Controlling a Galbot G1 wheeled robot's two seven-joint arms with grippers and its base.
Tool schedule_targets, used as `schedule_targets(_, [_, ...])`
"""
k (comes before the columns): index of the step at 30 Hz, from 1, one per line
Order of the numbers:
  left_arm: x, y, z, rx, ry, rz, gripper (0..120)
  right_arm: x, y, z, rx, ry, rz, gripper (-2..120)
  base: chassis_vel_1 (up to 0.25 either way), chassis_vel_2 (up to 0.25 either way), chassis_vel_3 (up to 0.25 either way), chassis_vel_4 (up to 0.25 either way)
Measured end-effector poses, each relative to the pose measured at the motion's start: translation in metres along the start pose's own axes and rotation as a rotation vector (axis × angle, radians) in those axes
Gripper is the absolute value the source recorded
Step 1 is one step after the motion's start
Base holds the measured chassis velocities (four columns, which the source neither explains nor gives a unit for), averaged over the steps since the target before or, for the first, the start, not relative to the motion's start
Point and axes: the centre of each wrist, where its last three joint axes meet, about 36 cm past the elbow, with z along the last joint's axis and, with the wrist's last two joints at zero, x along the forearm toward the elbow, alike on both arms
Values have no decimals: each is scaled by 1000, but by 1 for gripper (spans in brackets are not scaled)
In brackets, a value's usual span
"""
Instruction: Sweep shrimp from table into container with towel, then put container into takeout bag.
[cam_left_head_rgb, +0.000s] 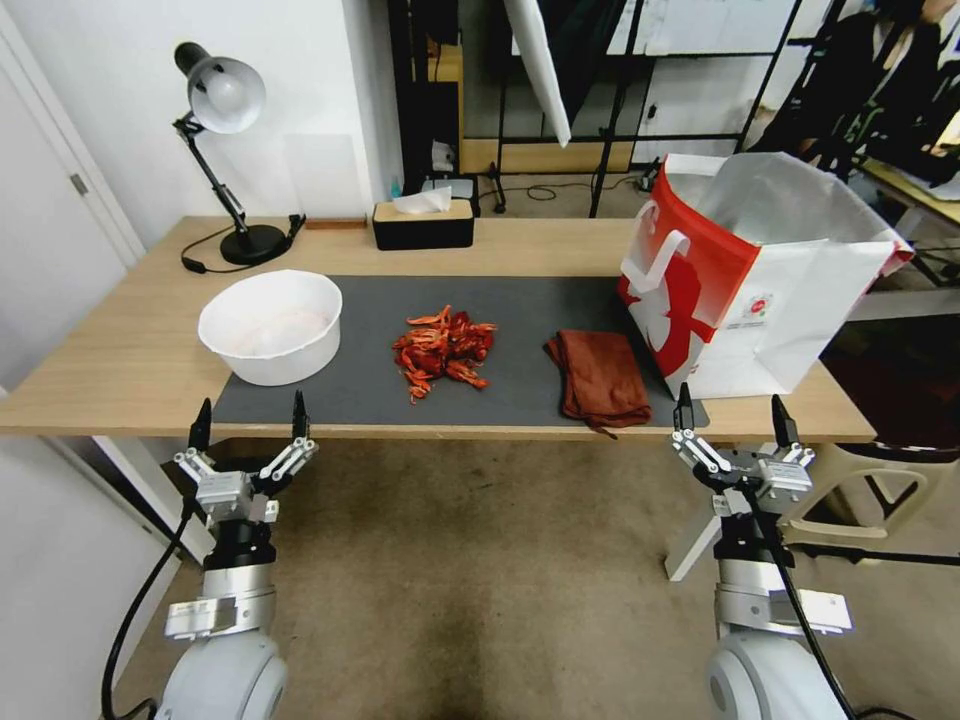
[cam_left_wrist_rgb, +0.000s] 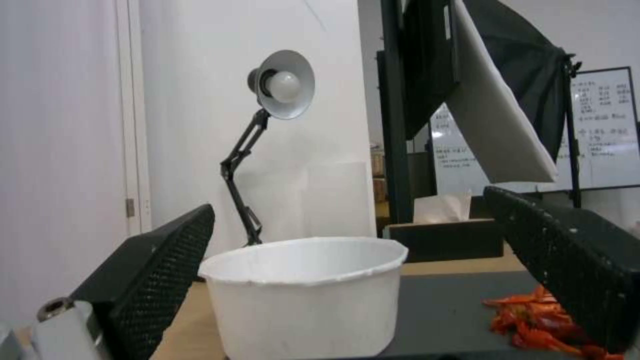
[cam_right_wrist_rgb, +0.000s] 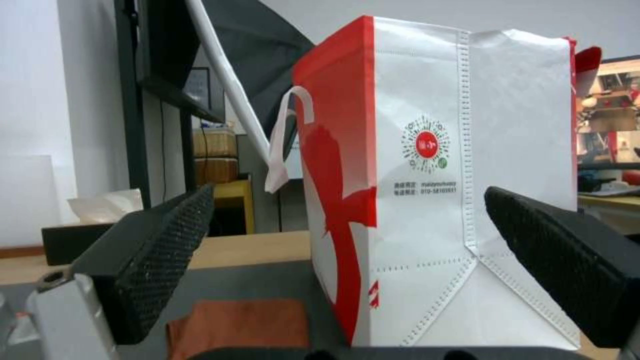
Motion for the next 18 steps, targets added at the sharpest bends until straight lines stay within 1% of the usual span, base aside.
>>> schedule_targets(7, [-2,1,-1,-7,0,8,100,4,0,-2,2,8,-2,100,0,0,0,0])
schedule_targets(9, [-13,6,-3,-12,-2,13,100,5,0,-3,2,9,-6,100,0,0,0,0])
schedule_targets(10, [-13,6,-3,-12,-2,13,100,5,0,-3,2,9,-6,100,0,0,0,0])
schedule_targets(12, [-35,15,-7,-25,-15,31,100,8,0,-4,4,5,-13,100,0,0,0,0])
schedule_targets(13, [-35,15,-7,-25,-15,31,100,8,0,-4,4,5,-13,100,0,0,0,0])
schedule_targets(14, [-41,19,-9,-28,-14,39,100,9,0,-5,5,4,-15,100,0,0,0,0])
schedule_targets(15, [-52,28,-12,-34,-6,64,100,10,-1,-6,7,5,-22,100,0,0,0,0])
schedule_targets(16, [-59,34,-15,-34,2,80,100,12,-1,-7,9,6,-26,100,0,0,0,0])
schedule_targets(17, [-59,34,-15,-34,2,80,100,12,-1,-7,9,6,-26,100,0,0,0,0])
schedule_targets(18, [-66,42,-18,-34,20,100,100,12,-1,-9,11,6,-29,100,0,0,0,0])
